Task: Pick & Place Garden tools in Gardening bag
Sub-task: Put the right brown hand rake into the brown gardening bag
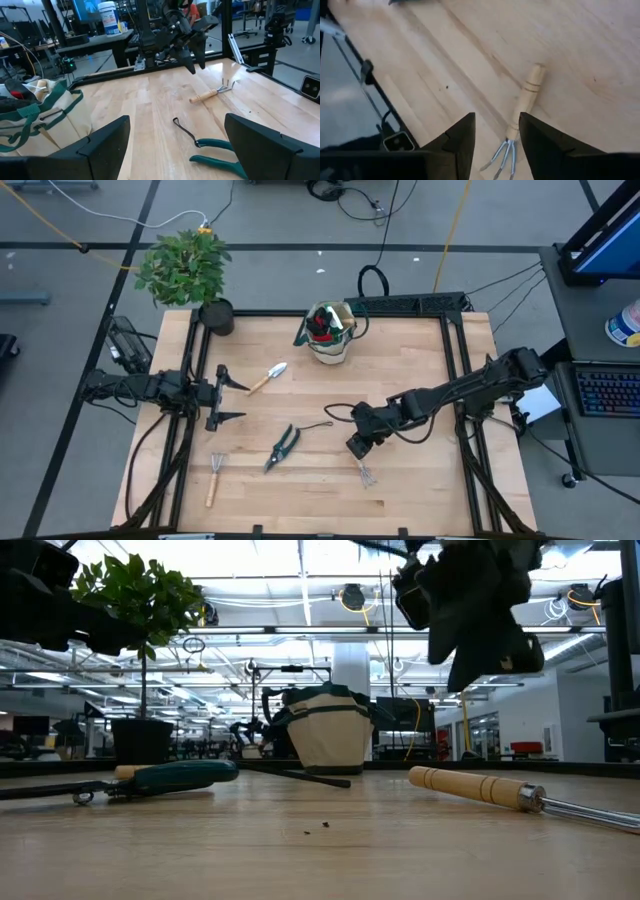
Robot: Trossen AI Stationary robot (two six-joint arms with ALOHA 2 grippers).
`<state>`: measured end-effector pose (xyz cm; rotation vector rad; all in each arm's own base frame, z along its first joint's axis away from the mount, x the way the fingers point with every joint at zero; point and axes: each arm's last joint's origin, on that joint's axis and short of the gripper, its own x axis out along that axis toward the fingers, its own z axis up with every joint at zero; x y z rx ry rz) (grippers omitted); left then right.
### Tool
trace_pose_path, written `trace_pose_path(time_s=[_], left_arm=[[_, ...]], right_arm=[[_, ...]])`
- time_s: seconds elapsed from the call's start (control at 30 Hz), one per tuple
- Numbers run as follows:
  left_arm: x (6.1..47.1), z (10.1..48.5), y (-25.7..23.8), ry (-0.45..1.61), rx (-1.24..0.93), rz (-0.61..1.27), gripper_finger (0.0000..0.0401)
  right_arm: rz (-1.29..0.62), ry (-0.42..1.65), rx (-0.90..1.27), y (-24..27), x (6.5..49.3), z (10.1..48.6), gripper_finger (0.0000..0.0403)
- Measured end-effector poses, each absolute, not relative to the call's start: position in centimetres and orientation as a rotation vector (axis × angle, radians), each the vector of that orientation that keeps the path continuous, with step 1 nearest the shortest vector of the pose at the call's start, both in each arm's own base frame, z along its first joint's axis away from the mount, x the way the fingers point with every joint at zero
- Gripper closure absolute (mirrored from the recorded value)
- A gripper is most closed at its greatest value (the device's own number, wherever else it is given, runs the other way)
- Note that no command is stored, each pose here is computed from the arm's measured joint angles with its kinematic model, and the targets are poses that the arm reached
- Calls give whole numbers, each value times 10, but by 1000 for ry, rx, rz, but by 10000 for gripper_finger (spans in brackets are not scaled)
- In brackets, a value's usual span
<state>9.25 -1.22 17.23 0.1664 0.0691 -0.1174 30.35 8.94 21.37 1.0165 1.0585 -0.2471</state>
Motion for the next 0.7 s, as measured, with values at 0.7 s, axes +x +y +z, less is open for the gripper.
trace_pose_path(time_s=[0.7], left_arm=[[93,172,-12,68,177,-118,68]], right_arm=[[-387,1096,1119,86,317,184,262]])
